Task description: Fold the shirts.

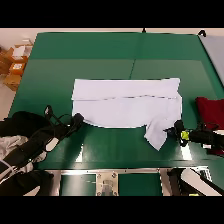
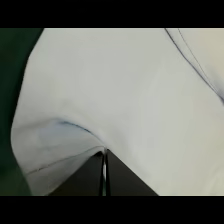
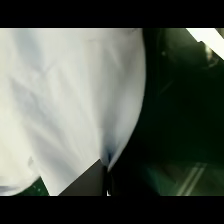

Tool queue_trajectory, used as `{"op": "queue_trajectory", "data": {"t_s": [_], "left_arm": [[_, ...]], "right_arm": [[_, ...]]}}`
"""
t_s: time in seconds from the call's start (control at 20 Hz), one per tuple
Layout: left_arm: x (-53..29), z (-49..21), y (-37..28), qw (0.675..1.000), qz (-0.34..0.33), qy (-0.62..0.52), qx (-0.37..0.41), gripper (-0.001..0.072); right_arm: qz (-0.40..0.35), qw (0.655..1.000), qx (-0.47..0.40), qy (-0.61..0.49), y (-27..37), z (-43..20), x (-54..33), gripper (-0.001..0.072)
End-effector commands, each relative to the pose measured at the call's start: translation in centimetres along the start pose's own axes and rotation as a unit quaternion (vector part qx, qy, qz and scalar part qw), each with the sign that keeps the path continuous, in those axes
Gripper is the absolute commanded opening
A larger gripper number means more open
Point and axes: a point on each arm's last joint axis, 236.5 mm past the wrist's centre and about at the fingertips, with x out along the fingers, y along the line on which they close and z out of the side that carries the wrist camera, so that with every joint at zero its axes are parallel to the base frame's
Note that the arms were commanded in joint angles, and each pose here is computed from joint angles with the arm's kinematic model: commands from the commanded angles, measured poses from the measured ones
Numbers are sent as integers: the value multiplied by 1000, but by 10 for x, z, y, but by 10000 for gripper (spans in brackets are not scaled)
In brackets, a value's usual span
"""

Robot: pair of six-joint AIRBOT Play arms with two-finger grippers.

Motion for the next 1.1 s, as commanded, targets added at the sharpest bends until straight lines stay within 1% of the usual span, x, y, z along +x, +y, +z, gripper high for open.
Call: {"op": "queue_trajectory", "data": {"t_s": [0.0, 0.15, 0.25, 0.4, 0.5, 0.75, 0.9, 1.05], "left_arm": [[-3, -13, 22, 998, 55, 31, 9, 19], [-16, -22, 26, 987, 109, 76, 93, 19], [-32, -2, 12, 979, 125, 55, 151, 18], [-52, 24, 8, 963, 169, 41, 207, 19], [-57, 35, -7, 960, 160, 35, 228, 20], [-66, 73, -60, 959, 117, 6, 257, 20], [-47, 90, -88, 957, 103, 20, 272, 20], [-16, 114, -117, 952, 97, 13, 289, 20]], "right_arm": [[-39, 999, -27, 6, -4, 2, -16, 26], [-77, 995, -42, -49, 1, 24, -49, 25], [-89, 992, -49, -75, 6, 30, -67, 25], [-84, 992, -53, -78, 13, 27, -75, 24], [-79, 991, -62, -84, 23, 31, -85, 24], [-16, 984, -103, -145, 94, 65, -129, 24], [9, 980, -125, -153, 130, 87, -130, 24], [10, 979, -135, -150, 152, 118, -117, 24]]}}
